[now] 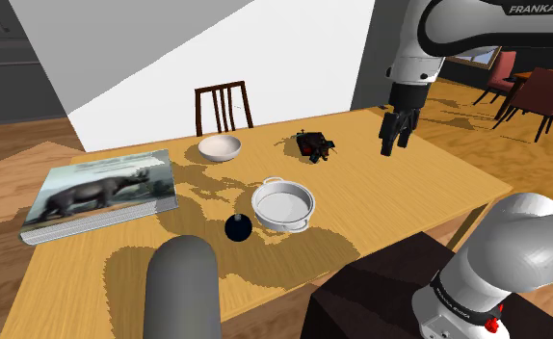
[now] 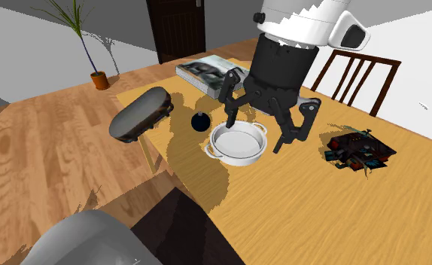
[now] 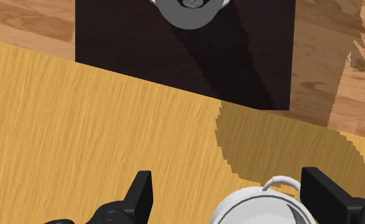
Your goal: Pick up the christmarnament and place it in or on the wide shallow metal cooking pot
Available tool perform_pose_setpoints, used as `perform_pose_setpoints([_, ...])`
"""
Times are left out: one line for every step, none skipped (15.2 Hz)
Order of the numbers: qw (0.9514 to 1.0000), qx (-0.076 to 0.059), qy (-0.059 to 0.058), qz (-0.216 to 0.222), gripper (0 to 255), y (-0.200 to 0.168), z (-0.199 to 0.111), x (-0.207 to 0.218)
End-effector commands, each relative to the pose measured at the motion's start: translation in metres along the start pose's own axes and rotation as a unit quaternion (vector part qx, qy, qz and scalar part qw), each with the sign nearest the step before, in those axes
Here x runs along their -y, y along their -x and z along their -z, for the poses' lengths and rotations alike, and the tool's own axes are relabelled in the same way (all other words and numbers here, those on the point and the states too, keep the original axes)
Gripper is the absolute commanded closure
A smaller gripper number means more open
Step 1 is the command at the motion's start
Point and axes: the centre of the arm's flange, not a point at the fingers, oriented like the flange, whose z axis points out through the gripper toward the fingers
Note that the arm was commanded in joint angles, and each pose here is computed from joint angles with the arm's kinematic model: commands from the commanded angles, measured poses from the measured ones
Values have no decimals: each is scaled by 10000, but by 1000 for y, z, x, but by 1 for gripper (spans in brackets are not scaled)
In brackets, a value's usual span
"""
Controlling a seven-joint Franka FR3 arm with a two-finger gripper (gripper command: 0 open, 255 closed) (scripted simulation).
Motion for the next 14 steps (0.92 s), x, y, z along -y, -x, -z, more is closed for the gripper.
perform_pose_setpoints([10000, 0, 0, 0, 0, 0, 0, 0])
perform_pose_setpoints([10000, 64, 11, -67, 0, -9, -4, 11])
perform_pose_setpoints([9998, 127, 21, -135, 0, -18, -8, 21])
perform_pose_setpoints([9996, 191, 32, -202, 0, -27, -12, 32])
perform_pose_setpoints([9993, 254, 43, -269, 0, -37, -16, 42])
perform_pose_setpoints([9989, 318, 54, -336, 0, -46, -20, 53])
perform_pose_setpoints([9984, 381, 64, -403, 0, -56, -25, 63])
perform_pose_setpoints([9979, 445, 75, -471, 0, -65, -29, 73])
perform_pose_setpoints([9972, 508, 86, -538, 0, -75, -34, 83])
perform_pose_setpoints([9965, 572, 96, -605, 0, -85, -39, 92])
perform_pose_setpoints([9957, 635, 107, -672, 0, -94, -44, 102])
perform_pose_setpoints([9948, 698, 118, -739, 0, -104, -49, 111])
perform_pose_setpoints([9938, 762, 128, -806, 0, -114, -54, 121])
perform_pose_setpoints([9927, 825, 139, -872, 0, -124, -60, 130])
